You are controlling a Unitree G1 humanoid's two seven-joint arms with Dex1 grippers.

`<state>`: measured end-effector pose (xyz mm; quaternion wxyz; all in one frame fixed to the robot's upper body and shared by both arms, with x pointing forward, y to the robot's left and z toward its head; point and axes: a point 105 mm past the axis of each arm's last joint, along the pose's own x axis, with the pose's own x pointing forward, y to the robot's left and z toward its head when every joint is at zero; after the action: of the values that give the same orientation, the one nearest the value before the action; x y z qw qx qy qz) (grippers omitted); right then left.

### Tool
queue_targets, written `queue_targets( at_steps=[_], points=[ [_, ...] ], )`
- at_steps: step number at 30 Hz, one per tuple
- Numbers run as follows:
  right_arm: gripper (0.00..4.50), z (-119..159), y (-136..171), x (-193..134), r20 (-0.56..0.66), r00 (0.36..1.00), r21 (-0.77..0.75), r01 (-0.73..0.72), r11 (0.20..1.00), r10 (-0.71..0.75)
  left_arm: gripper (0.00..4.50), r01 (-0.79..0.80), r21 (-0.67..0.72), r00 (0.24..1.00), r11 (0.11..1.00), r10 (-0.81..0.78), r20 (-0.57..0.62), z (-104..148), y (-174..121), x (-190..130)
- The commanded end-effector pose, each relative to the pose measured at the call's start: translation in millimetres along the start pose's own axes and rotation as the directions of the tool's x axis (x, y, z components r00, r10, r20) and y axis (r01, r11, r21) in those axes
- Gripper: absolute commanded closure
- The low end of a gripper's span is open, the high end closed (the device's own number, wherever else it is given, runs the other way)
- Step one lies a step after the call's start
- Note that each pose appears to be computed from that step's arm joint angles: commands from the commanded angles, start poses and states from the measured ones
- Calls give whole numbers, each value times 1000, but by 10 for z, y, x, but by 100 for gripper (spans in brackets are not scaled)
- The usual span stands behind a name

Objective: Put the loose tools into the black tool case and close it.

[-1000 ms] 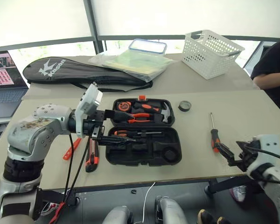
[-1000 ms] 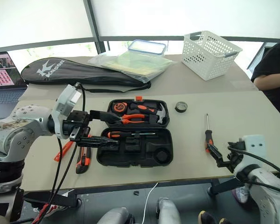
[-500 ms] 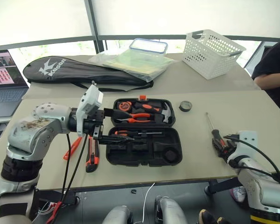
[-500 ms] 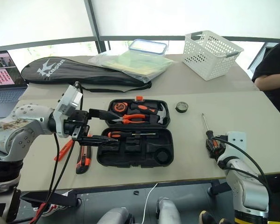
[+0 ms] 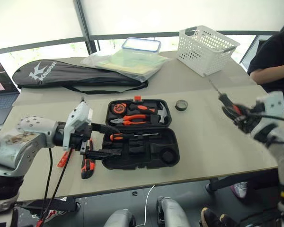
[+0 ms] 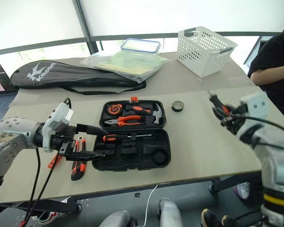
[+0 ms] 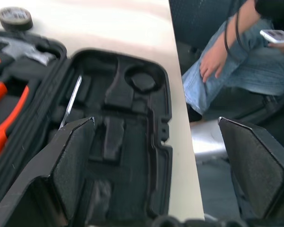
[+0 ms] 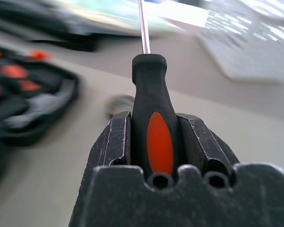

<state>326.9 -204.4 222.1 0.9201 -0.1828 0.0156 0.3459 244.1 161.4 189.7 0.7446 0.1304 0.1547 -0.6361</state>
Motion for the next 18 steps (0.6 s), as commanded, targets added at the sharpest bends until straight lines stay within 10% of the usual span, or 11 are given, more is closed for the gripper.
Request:
queue_targets(
  at_steps=[1, 8, 18],
  points=[
    [342, 73, 424, 258, -40, 940, -137, -341, 930, 339, 0, -15, 60, 1000, 998, 15, -10, 70, -43, -105],
    [342, -166, 772, 707, -186, 817, -313, -575, 756, 545, 0, -61, 73, 998, 995, 60, 16, 135, -62, -105],
    [342, -213, 980, 875, -180, 776, -335, -626, 704, 604, 0, -83, 72, 996, 994, 81, 20, 133, -56, -87]
  ],
)
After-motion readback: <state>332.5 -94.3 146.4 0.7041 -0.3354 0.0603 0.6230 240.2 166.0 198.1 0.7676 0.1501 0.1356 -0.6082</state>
